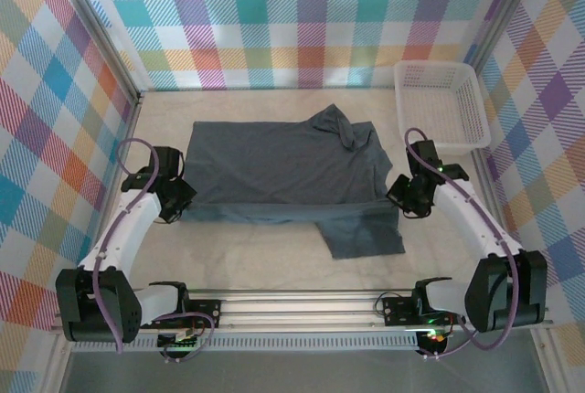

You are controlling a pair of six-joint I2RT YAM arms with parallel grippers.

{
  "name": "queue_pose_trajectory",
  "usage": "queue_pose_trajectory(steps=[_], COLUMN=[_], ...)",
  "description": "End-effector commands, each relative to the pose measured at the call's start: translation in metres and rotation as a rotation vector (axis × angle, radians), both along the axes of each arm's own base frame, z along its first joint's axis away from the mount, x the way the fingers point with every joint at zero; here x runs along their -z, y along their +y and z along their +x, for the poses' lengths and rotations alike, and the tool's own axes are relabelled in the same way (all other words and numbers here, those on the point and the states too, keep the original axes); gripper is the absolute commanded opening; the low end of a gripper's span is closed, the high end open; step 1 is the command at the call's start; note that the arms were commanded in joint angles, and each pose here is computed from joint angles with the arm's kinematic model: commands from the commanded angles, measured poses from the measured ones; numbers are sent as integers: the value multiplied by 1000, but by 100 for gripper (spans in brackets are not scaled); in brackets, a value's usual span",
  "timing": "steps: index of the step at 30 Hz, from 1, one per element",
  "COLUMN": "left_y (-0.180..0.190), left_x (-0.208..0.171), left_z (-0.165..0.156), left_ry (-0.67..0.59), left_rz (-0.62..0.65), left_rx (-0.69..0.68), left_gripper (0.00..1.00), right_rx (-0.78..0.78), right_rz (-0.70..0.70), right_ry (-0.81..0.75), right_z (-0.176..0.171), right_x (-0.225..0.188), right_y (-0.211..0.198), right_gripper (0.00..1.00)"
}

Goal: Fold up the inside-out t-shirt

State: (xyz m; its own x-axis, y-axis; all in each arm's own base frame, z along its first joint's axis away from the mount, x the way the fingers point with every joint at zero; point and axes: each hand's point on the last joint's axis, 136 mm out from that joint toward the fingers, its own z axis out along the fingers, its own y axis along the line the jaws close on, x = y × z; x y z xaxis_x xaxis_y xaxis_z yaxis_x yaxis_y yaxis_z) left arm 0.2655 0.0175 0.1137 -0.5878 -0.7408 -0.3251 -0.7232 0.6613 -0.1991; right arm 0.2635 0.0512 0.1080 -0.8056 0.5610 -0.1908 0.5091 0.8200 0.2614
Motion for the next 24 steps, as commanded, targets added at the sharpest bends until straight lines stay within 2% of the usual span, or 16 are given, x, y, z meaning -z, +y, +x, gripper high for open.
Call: queue_pose_trajectory(steps=[1,5,10,12,14,15,16,19,22,24], left_y=[18,25,14,12,16,18,19,19,16,4], left_x=[-5,8,28,36,46,49,51,38,6,-14], left_z=[11,23,56,64,65,66,66,66,64,64], left_ry=[-12,-6,-20,-18,5,15,26,25,-60,-145], left_rz=[78,89,36,30,51,62,68,77,81,42], left_rx=[-25,-50,5,19,9,7,12,36,74,132], left_gripper=[0,0,0,7,17,27,33,44,48,49], right_rx=[-35,-29,18,-4,-41,-54,-57,-27,12,44], right_rz=[7,-17,37,59,76,77,69,31,28,42], right_ry=[-64,-63,-21,-19,-3,19,44,48,29,70], right_z=[25,44,59,65,70,69,66,49,14,-17], right_x=[-13,-4,23,31,37,38,38,27,23,37], right_y=[3,-1,0,6,11,12,11,0,-6,-7], right_gripper=[0,0,0,2,25,32,36,41,49,49])
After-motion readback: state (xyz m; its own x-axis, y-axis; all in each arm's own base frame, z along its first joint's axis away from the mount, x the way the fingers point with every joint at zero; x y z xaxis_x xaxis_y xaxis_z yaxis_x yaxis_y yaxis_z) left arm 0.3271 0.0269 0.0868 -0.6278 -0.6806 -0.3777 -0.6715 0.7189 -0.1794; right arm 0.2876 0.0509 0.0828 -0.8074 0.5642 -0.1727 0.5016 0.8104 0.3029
